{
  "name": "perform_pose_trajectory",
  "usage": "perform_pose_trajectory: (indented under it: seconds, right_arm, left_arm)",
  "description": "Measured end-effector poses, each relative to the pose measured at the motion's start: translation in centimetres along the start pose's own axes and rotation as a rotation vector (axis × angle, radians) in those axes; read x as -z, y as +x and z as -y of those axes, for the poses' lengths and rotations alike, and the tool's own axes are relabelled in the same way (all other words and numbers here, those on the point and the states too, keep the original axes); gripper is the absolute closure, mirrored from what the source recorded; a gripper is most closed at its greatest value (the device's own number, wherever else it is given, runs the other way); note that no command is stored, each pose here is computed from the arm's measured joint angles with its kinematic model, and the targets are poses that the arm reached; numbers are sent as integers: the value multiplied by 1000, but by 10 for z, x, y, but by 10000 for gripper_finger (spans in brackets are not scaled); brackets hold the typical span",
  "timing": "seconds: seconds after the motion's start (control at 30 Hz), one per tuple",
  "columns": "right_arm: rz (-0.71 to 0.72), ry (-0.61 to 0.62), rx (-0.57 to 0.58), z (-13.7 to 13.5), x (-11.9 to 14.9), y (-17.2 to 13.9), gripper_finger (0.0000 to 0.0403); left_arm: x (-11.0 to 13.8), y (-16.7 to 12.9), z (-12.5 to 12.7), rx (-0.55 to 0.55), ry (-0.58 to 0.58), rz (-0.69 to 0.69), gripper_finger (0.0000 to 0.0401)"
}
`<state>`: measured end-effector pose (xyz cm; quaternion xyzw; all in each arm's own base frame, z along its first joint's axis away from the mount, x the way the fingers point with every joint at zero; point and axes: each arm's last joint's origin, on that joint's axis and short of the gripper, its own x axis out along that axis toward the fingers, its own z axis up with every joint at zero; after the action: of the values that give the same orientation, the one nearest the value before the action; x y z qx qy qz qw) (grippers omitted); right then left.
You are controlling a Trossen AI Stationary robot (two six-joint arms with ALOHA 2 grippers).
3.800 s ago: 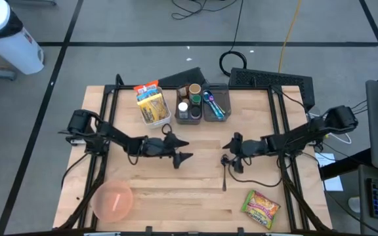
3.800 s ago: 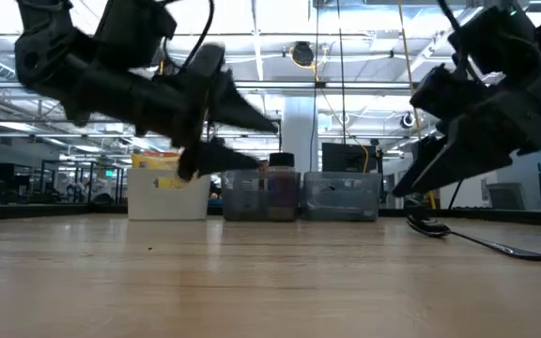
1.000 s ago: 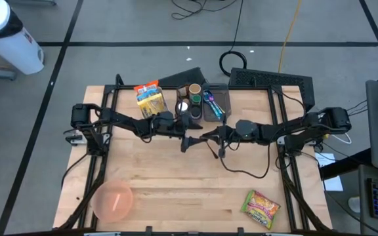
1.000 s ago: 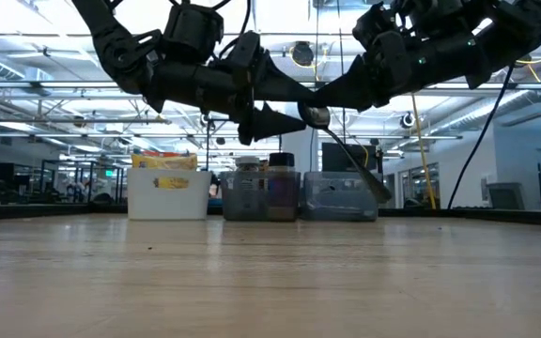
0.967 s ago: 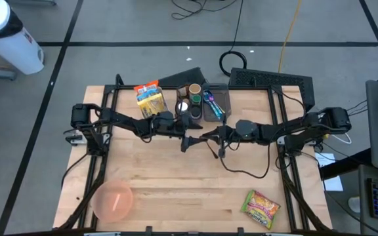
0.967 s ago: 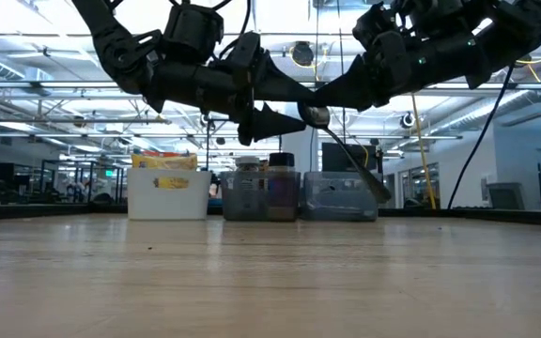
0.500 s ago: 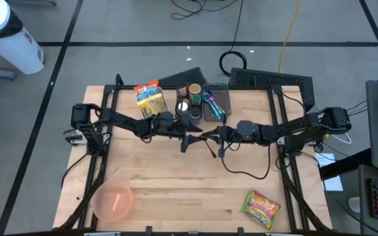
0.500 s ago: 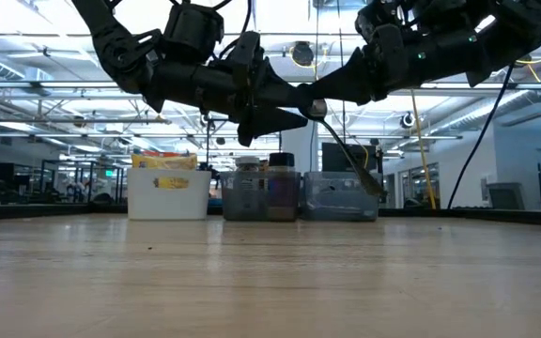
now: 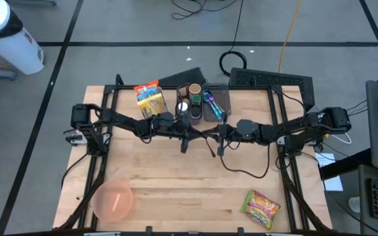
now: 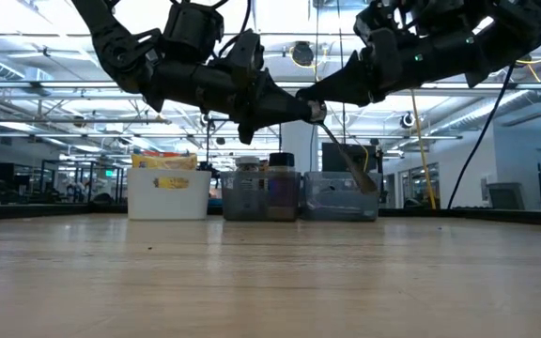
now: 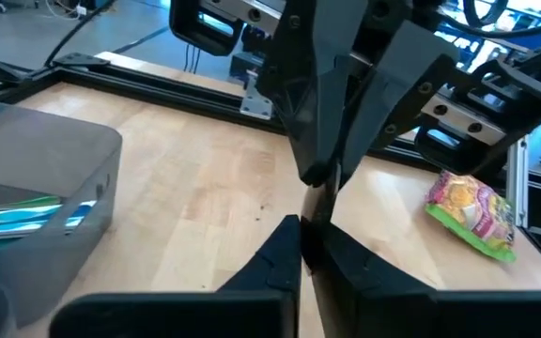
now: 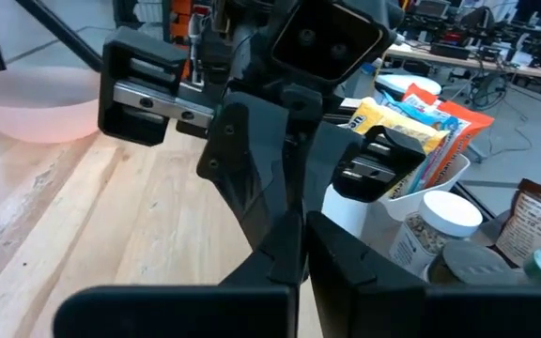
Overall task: Pick & Place Food Item
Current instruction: Put the black spoon into the right black bin
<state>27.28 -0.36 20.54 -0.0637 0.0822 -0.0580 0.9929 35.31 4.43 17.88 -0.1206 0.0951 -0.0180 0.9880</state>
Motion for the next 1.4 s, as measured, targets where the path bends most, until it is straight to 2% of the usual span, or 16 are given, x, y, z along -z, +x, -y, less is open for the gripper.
perform_pose_trajectory:
  seconds: [0.23, 0.47, 0.67, 0.8, 1.0, 1.17, 1.27, 1.4]
  right_arm:
    - [1, 4, -18, -1, 0, 0, 360]
    - [49, -6, 25, 0, -5, 0, 262]
    - [143, -90, 53, 2, -14, -1, 180]
    - [136, -165, 154, 2, -16, -2, 147]
    - [62, -259, 371, -9, -17, -7, 129]
    - [17, -223, 540, -13, -17, -11, 134]
    - [-3, -213, 611, -11, -16, -12, 141]
    - [-30, -235, 649, -7, -13, -10, 147]
  left_arm:
    - [0, 0, 0, -4, 10, 0, 393]
    - [0, 0, -2, -37, 14, 2, 395]
    - [-2, -2, -11, -129, -11, 29, 395]
    - [-8, -4, -19, -152, -14, 84, 397]
    - [-30, -13, -31, -210, -6, 247, 397]
    - [-44, -20, -33, -322, -10, 361, 397]
    - [-50, -20, -33, -351, -24, 394, 396]
    - [-60, -14, -28, -341, -37, 402, 397]
